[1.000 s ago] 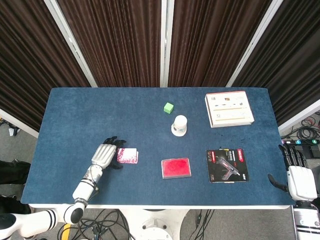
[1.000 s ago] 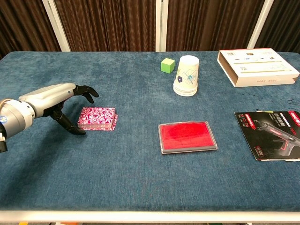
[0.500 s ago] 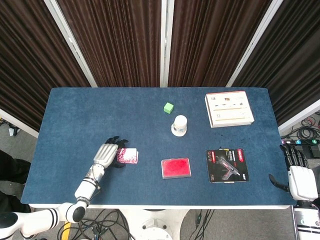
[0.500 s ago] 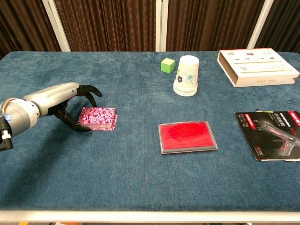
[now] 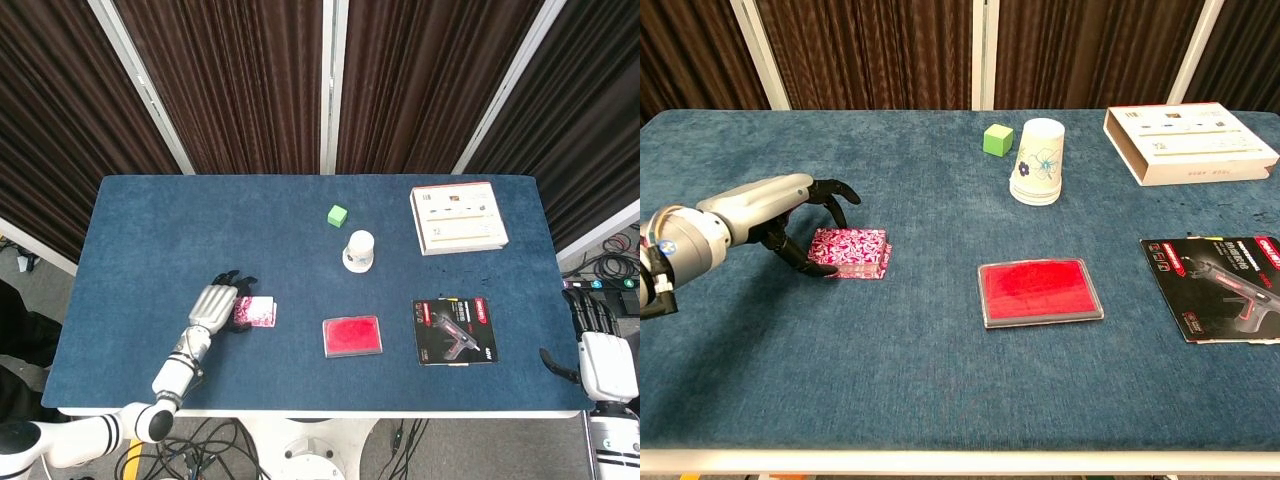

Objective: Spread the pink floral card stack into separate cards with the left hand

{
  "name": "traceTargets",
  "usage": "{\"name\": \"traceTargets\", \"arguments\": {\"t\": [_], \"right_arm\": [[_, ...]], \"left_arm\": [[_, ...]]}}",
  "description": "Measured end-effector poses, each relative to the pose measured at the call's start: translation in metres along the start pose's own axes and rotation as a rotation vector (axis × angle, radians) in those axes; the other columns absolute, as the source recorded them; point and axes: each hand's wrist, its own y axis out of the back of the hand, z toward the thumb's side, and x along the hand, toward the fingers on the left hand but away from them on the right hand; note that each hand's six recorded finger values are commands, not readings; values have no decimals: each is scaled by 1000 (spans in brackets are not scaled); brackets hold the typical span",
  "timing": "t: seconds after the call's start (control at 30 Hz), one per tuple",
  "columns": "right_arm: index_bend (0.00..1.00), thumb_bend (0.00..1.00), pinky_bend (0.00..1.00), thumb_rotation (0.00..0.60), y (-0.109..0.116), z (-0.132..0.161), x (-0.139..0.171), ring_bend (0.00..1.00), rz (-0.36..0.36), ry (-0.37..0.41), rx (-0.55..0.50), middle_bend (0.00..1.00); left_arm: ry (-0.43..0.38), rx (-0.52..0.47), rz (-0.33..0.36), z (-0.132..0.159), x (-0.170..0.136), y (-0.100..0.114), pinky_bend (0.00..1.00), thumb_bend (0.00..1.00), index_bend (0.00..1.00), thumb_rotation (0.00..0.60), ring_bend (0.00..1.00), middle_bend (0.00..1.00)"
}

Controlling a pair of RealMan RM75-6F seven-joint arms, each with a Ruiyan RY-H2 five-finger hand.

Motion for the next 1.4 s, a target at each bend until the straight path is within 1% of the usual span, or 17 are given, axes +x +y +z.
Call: {"name": "traceTargets", "arguments": {"t": [0.17, 0.4, 1.0, 1.13, 1.4], "right_arm": [[0, 153, 0, 600, -1, 0, 0, 0, 2, -2, 1, 0], [0, 153, 0, 600, -3, -1, 1, 0, 8, -6, 3, 0], [0, 153, 0, 600, -2, -3, 0, 0, 8, -11, 2, 0], [0, 153, 0, 600, -2, -3, 0, 0, 8, -12, 1, 0], [0, 153, 0, 600, -2, -3, 0, 0, 8, -12, 1, 0]], "left_arm": [[2, 2, 9, -1, 1, 2, 110, 199, 193, 600, 64, 312], [-5, 17, 22, -1, 0, 3, 110, 201, 219, 600, 72, 356], [-5, 6, 23, -1, 0, 2, 110, 208, 232, 600, 74, 378], [-5, 5, 31, 0, 1, 3, 110, 213, 243, 600, 94, 409], [-9, 3, 36, 1, 0, 3, 110, 244, 263, 600, 112, 441]]}}
